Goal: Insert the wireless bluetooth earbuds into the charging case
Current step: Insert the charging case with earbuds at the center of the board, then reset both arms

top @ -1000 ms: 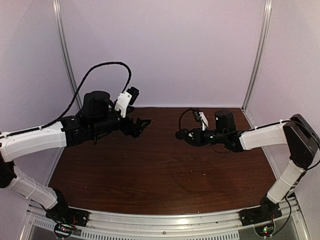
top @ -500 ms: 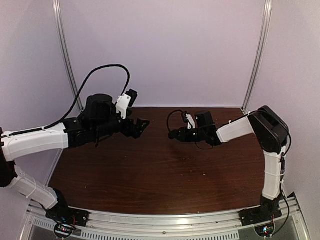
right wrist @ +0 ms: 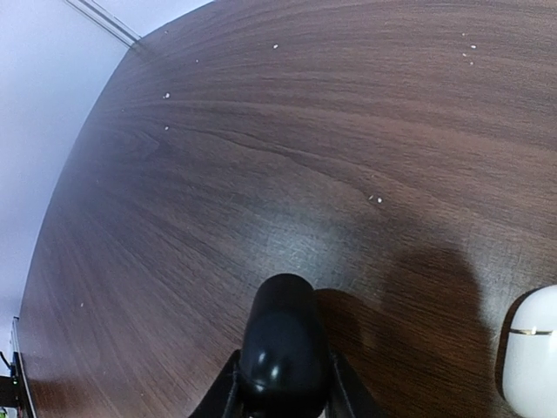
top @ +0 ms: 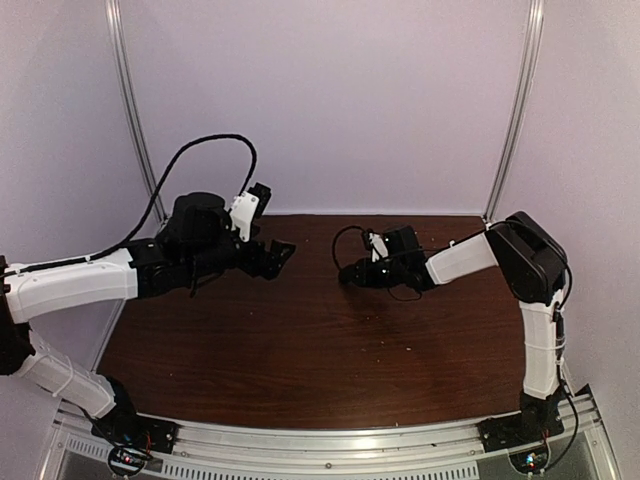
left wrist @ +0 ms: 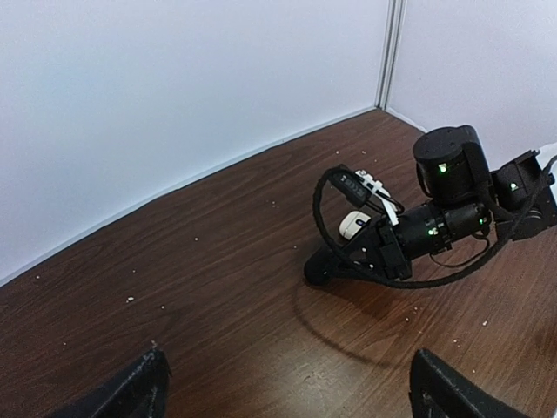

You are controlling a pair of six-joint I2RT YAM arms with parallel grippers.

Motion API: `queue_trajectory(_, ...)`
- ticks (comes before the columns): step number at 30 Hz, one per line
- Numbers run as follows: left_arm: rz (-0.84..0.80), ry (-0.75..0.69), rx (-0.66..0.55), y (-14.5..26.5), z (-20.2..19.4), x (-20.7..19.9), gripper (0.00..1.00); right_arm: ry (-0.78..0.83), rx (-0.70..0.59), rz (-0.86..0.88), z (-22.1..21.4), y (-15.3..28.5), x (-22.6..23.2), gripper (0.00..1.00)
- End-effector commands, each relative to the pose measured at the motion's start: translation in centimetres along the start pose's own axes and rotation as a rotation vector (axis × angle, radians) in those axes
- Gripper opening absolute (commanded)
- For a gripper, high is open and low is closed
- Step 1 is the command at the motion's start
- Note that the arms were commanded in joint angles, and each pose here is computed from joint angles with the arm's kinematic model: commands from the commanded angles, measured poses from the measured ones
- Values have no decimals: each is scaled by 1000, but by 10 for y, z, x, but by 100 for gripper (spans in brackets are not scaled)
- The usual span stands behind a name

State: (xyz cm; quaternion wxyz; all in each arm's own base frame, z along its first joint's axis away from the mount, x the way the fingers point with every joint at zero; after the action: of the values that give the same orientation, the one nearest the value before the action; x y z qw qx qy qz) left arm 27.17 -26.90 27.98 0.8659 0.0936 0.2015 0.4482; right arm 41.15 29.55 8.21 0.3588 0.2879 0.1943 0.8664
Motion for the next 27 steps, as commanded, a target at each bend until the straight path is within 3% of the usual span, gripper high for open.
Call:
queue_trajectory(1,11,26,-38,2,8,5,98,7,4,-82,1,7,-3,33)
queue_trajectory(5,11,24,-31,-1,7,6,97,25,10,-97,3,13,-3,46)
queue_trajectory(16,2,47,-15,-8,10,9,98,79,-46,-129,29,48,8,57)
queue_trajectory(17,-4,67,-15,-9,13,11,98,88,-66,-128,35,56,12,64)
queue_trajectory(19,-20,110,16,-11,14,18,98,102,-93,-135,43,70,15,94)
queue_trajectory(20,-30,131,20,-12,16,21,98,116,-110,-140,49,79,18,99)
queue_trajectory(27,-39,184,25,-18,29,39,98,193,-251,-234,81,149,30,100)
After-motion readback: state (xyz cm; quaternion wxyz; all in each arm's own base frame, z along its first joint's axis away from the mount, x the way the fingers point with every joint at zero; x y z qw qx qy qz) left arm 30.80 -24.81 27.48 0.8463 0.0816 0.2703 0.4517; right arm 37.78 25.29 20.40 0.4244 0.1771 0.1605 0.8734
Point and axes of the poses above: each gripper's point midway between its finger pads, its own y axis back along the fingers, its own x axis along the line the jaws close on, z = x × y, the point moved 6 cm from there along y, back along the fingers, and after that the axes turned 15 degrees about y, right-handed, at the moved point
